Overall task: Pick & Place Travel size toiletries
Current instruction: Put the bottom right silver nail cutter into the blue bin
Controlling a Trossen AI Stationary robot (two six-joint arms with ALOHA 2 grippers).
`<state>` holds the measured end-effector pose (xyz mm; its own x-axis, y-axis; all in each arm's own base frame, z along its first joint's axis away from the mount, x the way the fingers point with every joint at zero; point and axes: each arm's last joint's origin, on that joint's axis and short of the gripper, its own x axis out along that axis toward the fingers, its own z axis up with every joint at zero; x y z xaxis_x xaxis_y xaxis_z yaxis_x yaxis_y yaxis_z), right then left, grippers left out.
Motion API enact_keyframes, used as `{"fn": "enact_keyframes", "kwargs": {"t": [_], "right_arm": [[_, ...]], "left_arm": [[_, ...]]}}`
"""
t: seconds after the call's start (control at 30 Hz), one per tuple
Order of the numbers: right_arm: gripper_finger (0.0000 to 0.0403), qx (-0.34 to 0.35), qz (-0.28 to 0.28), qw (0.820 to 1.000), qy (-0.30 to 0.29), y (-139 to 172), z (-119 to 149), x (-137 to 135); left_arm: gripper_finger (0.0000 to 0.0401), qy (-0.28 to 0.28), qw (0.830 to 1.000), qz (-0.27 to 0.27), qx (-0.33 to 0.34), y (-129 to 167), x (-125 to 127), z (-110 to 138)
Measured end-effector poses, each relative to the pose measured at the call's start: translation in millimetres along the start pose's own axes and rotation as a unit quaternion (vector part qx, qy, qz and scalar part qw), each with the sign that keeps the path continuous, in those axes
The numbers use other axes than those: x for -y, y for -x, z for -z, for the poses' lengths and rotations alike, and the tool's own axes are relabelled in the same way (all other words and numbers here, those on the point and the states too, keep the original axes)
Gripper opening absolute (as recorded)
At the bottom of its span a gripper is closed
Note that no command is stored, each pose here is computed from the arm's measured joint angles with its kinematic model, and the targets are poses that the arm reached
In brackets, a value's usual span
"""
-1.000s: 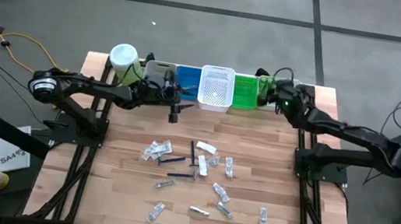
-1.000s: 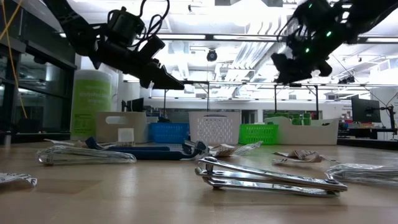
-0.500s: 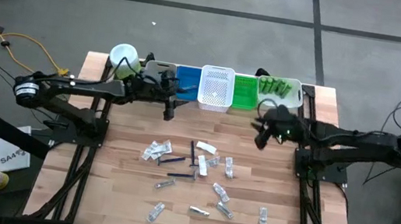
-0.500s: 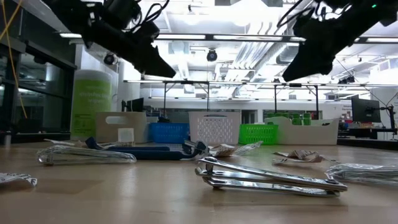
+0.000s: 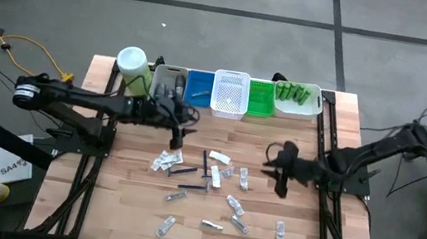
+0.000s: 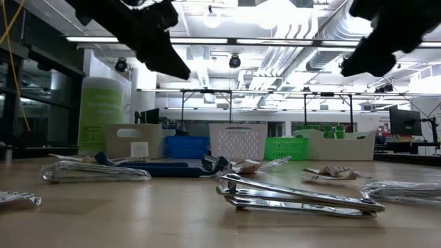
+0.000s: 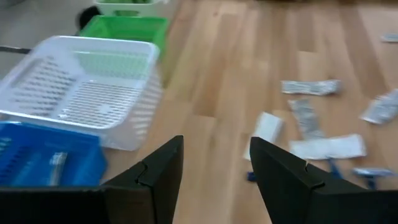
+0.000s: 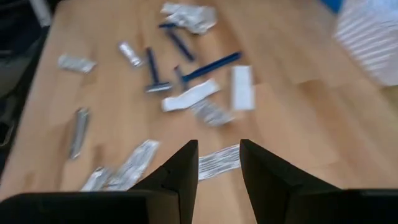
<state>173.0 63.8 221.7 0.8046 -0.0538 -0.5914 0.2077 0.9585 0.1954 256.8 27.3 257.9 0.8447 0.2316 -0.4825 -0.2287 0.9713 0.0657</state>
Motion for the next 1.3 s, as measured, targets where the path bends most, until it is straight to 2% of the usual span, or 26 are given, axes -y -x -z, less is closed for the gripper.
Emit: {"fn": "enact_keyframes", "kwargs": {"t": [0.2,0.33,0.4,0.5,0.67,0.73,0.8,0.93,1.07,1.17,1.3], "right_arm": [[0.0112,-0.028,-0.055,0.998,0.011,-16,22,-38],[0.0112,-0.042,-0.115,0.991,-0.049,-30,32,-61],[0.0112,-0.056,-0.18,0.98,-0.066,-37,34,-74],[0.0112,-0.049,-0.265,0.961,-0.06,-46,34,-90],[0.0112,-0.016,-0.349,0.931,-0.106,-57,27,-104],[0.0112,-0.043,-0.34,0.93,-0.132,-61,27,-105],[0.0112,-0.075,-0.311,0.937,-0.144,-64,27,-107],[0.0112,-0.114,-0.235,0.956,-0.13,-66,12,-120],[0.0111,-0.153,-0.168,0.966,-0.125,-68,-9,-138],[0.0106,-0.182,-0.13,0.966,-0.128,-73,-19,-150],[0.0111,-0.243,-0.103,0.958,-0.115,-87,-14,-160]], "left_arm": [[0.0184,0.013,1.0,0.018,-0.008,7,34,4],[0.0184,0.023,0.999,0.037,-0.003,14,55,6],[0.0184,0.016,0.999,0.045,-0.001,18,66,7],[0.0184,0.003,0.999,0.047,0.005,24,78,9],[0.0184,-0.007,0.998,0.055,0.012,33,96,13],[0.0184,-0.014,0.998,0.059,0.014,37,102,14],[0.0184,-0.022,0.998,0.059,0.014,40,107,16],[0.0184,-0.034,0.998,0.055,0.014,45,114,19],[0.0184,-0.045,0.997,0.062,0.011,50,120,22],[0.0184,-0.049,0.997,0.066,0.009,52,122,24],[0.0184,-0.054,0.996,0.069,0.005,53,124,25]]}}
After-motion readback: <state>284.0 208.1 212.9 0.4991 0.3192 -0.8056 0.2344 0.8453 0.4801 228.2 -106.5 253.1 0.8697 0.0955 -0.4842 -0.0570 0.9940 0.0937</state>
